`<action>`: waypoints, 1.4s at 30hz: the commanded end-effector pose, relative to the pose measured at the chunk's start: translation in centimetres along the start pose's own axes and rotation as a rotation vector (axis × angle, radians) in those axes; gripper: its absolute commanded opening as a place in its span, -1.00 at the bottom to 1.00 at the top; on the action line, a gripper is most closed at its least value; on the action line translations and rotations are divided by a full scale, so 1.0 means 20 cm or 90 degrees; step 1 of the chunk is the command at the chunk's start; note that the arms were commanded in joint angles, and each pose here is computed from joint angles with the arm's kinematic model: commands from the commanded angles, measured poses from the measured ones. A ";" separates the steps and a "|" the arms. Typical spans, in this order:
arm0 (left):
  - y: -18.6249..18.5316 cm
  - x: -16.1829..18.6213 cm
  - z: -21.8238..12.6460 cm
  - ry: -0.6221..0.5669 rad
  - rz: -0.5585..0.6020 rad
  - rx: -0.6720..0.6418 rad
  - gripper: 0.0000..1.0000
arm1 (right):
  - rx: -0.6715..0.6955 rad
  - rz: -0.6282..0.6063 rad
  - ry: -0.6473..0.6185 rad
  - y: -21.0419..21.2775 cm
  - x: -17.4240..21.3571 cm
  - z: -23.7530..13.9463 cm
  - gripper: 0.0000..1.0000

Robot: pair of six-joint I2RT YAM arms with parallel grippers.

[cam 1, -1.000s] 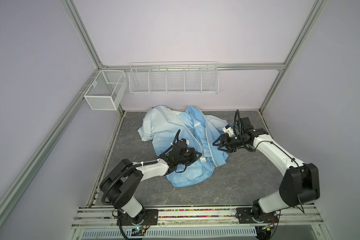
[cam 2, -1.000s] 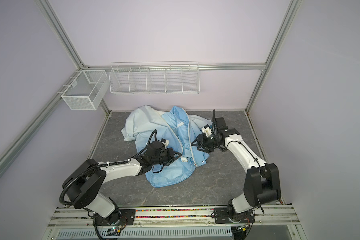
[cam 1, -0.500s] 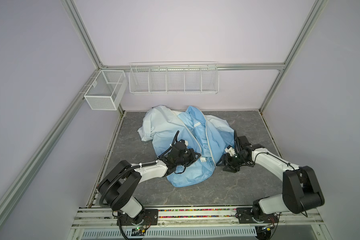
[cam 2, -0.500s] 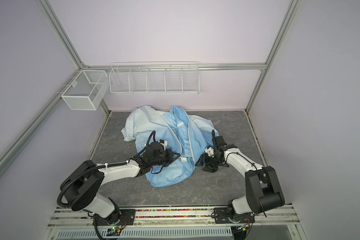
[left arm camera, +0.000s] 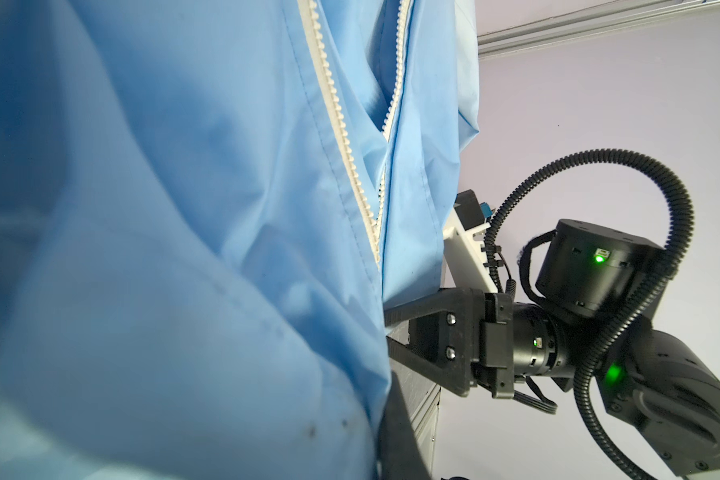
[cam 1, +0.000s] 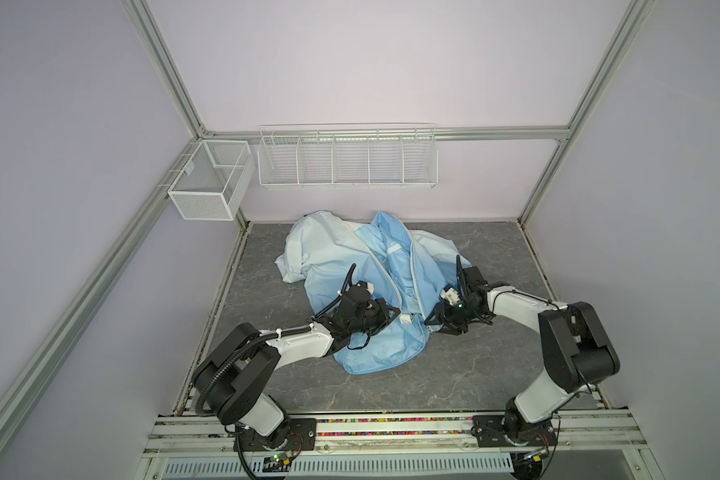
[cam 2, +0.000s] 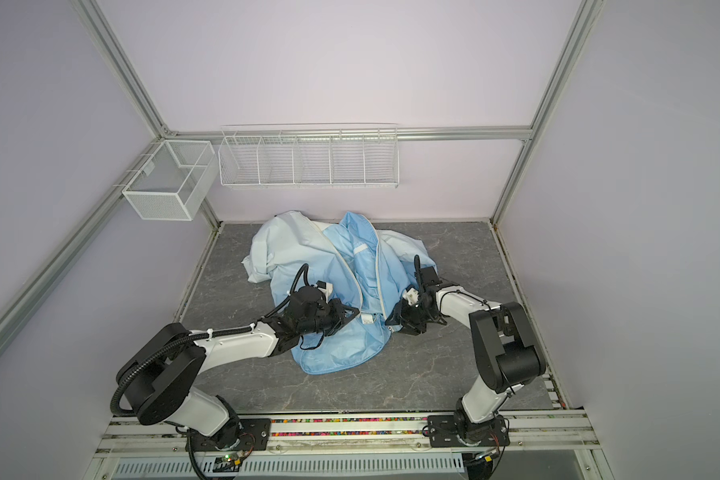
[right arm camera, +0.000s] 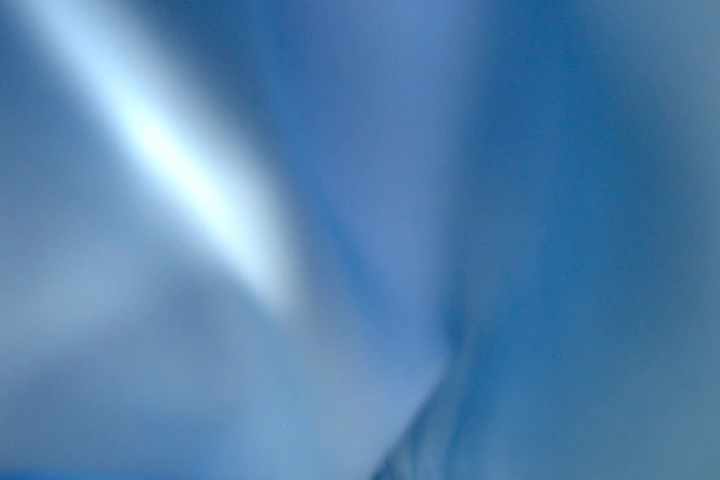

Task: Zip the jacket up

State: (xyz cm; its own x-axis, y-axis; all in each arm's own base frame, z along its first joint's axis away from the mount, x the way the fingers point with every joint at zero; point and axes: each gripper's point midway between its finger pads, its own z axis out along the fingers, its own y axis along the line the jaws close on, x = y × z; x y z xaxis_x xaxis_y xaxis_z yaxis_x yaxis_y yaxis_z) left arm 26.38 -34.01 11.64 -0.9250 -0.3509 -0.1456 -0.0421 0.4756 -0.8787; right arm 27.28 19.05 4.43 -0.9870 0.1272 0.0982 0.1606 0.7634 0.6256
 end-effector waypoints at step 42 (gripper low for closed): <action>-0.88 -0.70 -0.68 -0.440 0.355 0.075 -1.00 | -0.575 -0.527 -0.478 1.45 -0.36 -1.12 -0.85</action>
State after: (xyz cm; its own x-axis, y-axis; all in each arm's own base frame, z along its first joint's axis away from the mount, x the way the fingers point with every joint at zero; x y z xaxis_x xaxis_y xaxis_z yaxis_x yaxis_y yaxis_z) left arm 33.92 -28.23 32.45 -0.5457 -0.5303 -0.6488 0.3480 0.5609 -0.7512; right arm 39.00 25.85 32.95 -0.6875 0.2967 -0.6628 -0.6178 0.2408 0.7486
